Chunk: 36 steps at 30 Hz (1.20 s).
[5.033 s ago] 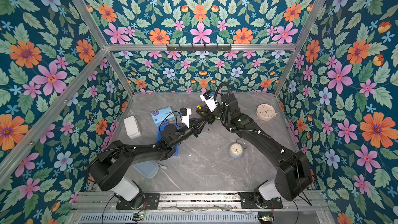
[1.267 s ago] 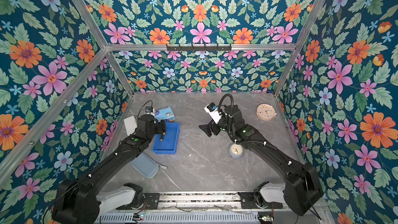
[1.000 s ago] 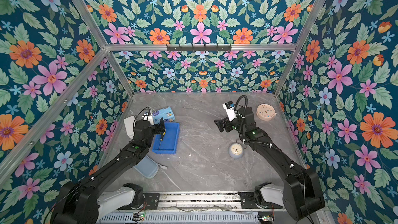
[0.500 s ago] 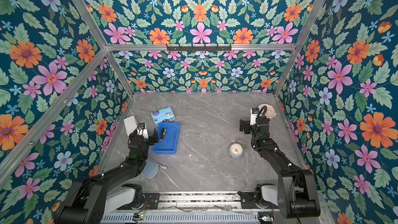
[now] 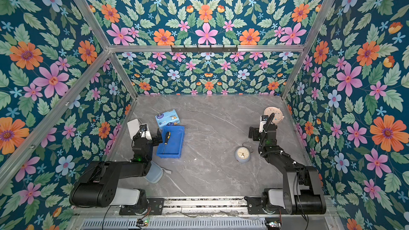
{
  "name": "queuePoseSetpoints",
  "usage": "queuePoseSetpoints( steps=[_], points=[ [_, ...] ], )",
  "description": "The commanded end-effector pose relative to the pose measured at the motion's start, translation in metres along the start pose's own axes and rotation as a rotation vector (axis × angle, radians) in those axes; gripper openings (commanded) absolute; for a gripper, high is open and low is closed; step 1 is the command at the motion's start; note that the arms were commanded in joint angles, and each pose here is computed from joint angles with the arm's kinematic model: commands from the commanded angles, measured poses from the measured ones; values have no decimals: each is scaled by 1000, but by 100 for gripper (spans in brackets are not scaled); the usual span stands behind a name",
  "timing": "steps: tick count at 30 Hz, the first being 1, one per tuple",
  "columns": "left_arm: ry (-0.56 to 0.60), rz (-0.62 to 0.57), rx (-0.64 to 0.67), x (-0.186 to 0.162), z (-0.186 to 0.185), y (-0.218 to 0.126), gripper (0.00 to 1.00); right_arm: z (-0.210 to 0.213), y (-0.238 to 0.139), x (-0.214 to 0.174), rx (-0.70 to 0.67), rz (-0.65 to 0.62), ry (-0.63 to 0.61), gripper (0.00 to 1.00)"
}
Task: Put the screwdriver in the bin
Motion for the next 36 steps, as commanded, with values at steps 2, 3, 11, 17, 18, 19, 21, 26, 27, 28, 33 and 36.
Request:
queuePoseSetpoints(
  steps=[2, 3, 11, 17, 18, 19, 21, 26, 27, 28, 33, 36],
  points=[
    [16, -101, -9, 7, 2, 0, 100, -6, 0, 0, 13, -96, 44, 99],
    [6, -112, -7, 4, 4, 0, 100, -8, 1, -3, 16, -103, 54, 99],
    [-15, -104, -20, -13, 7, 2, 100, -14, 4, -25, 31, -173, 65, 99],
    [-18, -20, -43, -10, 7, 28, 100, -14, 5, -24, 27, -142, 64, 99],
    [-22, -14, -44, -10, 8, 28, 100, -14, 5, -24, 27, -147, 64, 99],
    [-22, -14, -45, -10, 8, 29, 100, -13, 5, -24, 28, -140, 64, 99],
    [-22, -14, -44, -10, 8, 29, 100, -13, 5, -24, 28, -144, 65, 99],
    [-21, -18, -41, -10, 9, 28, 100, -13, 5, -24, 27, -144, 63, 99],
    [-21, -18, -41, -10, 9, 28, 100, -14, 5, -24, 26, -145, 62, 99],
    [-20, -17, -41, -10, 9, 28, 100, -13, 5, -24, 27, -144, 63, 99],
    [-20, -18, -41, -10, 9, 28, 100, -13, 5, -24, 27, -144, 63, 99],
    [-20, -13, -45, -10, 8, 29, 100, -14, 5, -24, 26, -145, 64, 99]
  ],
)
Point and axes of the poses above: each gripper's point midway between its finger pads, its own y axis out along the fingers, its own z axis along the line the jaws close on, x = y × z, the point moved 10 cm from there along -y, back along the fingers, and after that the axes turned 3 degrees about y, right-handed, at the moved point
